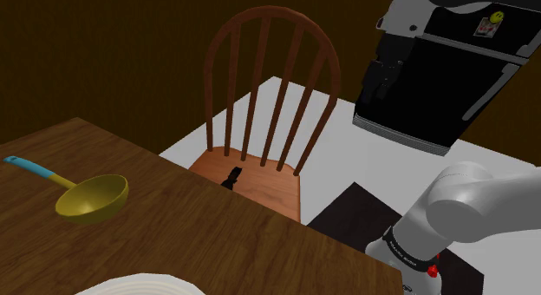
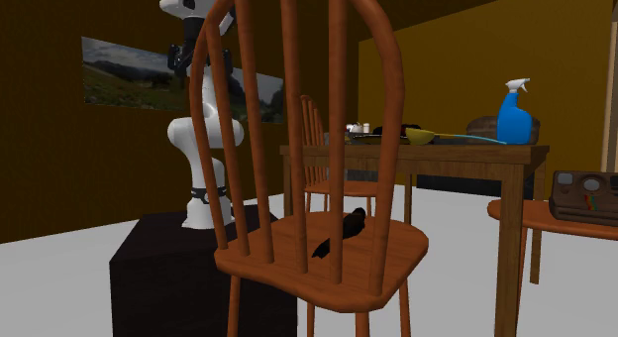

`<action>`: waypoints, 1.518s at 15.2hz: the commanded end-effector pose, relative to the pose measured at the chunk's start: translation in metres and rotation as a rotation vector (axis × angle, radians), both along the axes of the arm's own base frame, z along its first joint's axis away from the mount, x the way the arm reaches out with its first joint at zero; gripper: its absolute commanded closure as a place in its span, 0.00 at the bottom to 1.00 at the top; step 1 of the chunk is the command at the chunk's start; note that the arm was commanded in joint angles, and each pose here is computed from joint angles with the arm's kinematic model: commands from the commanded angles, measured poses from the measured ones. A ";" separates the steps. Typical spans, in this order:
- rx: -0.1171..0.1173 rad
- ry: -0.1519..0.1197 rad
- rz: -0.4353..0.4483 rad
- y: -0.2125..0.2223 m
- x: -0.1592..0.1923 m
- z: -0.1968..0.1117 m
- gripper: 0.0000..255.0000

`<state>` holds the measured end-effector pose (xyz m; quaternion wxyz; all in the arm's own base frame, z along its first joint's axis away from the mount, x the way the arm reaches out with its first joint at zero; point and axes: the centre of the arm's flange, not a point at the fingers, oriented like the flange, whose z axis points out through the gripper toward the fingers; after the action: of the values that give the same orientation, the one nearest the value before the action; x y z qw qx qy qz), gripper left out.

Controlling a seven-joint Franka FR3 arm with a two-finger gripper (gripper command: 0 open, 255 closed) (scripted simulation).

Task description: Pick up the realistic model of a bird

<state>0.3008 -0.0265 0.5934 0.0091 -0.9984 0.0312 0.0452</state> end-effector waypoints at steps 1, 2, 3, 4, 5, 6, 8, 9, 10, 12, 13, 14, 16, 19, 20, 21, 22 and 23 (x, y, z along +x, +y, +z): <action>0.000 0.000 0.000 0.000 0.000 0.000 0.00; 0.005 0.001 -0.018 0.008 0.003 -0.009 0.00; 0.009 0.002 -0.037 0.016 0.006 -0.018 0.00; 0.014 0.004 -0.055 0.025 0.008 -0.027 0.00; 0.019 0.005 -0.074 0.033 0.012 -0.036 0.00; 0.024 0.006 -0.092 0.041 0.015 -0.045 0.00; 0.033 0.008 -0.129 0.057 0.022 -0.063 0.00; 0.038 0.009 -0.148 0.065 0.025 -0.072 0.00; 0.042 0.011 -0.166 0.073 0.029 -0.081 0.00; 0.052 0.013 -0.203 0.089 0.037 -0.099 0.00; 0.056 0.014 -0.222 0.097 0.042 -0.108 0.00; 0.061 0.015 -0.240 0.105 0.046 -0.116 0.00; 0.071 0.018 -0.277 0.121 0.055 -0.134 0.00; 0.085 0.021 -0.333 0.144 0.070 -0.160 0.00; 0.089 0.022 -0.351 0.152 0.075 -0.168 0.00; 0.094 0.024 -0.370 0.160 0.080 -0.177 0.00; 0.099 0.025 -0.388 0.167 0.086 -0.185 0.00; 0.103 0.026 -0.407 0.174 0.091 -0.194 0.00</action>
<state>0.3870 0.1405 0.4118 0.0656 -0.9717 0.2195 0.0568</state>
